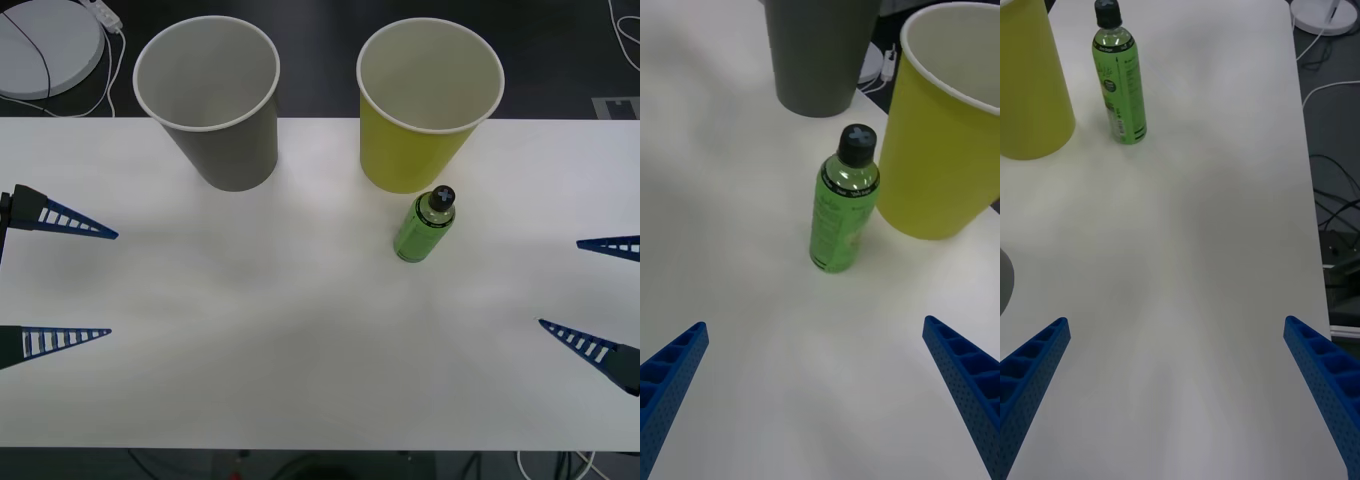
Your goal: Put the can into the green bin and the plastic bottle into the gray bin
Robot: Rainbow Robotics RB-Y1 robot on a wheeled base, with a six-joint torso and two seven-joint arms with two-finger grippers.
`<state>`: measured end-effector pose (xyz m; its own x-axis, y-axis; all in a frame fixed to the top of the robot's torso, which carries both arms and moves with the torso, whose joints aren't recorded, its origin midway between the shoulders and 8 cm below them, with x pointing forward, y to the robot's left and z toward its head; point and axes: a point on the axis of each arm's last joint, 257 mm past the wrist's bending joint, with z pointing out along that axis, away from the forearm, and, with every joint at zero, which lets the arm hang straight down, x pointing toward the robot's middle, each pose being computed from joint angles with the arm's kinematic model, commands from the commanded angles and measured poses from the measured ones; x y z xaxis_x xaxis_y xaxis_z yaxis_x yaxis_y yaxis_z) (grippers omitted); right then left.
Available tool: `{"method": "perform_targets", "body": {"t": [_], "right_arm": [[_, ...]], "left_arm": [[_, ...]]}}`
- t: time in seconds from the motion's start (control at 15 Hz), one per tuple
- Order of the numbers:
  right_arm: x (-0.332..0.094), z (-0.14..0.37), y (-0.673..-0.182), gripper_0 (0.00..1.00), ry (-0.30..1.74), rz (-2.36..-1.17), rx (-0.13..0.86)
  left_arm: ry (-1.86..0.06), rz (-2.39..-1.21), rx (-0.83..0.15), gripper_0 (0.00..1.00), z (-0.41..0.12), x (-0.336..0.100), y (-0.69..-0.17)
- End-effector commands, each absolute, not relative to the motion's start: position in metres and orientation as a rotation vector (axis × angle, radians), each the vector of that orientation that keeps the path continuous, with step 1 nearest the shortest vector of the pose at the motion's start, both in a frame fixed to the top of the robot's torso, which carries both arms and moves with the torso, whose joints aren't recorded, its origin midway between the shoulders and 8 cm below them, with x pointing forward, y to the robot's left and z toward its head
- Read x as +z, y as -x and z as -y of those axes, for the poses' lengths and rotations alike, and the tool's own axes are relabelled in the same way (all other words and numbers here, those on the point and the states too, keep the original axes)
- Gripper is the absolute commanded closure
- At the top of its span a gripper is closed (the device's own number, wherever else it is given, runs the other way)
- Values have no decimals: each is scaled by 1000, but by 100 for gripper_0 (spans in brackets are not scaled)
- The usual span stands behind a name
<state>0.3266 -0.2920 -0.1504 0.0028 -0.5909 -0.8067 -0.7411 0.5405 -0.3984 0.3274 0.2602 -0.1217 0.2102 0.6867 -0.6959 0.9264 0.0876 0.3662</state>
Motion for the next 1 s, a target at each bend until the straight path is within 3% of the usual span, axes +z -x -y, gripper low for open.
{"method": "perform_targets", "body": {"t": [0.07,0.33,0.6,1.0], "right_arm": [[-156,314,-321,0,1078,-1730,125],[-163,342,-313,0,975,-1804,112],[-168,353,-308,0,858,-1845,183],[-168,342,-315,0,773,-1815,284]], "left_arm": [[-1659,-1538,-366,0,-260,-122,-327],[-1659,-1538,-366,0,-260,-122,-327],[-1659,-1538,-366,0,-260,-122,-327],[-1659,-1538,-366,0,-260,-122,-327]]}}
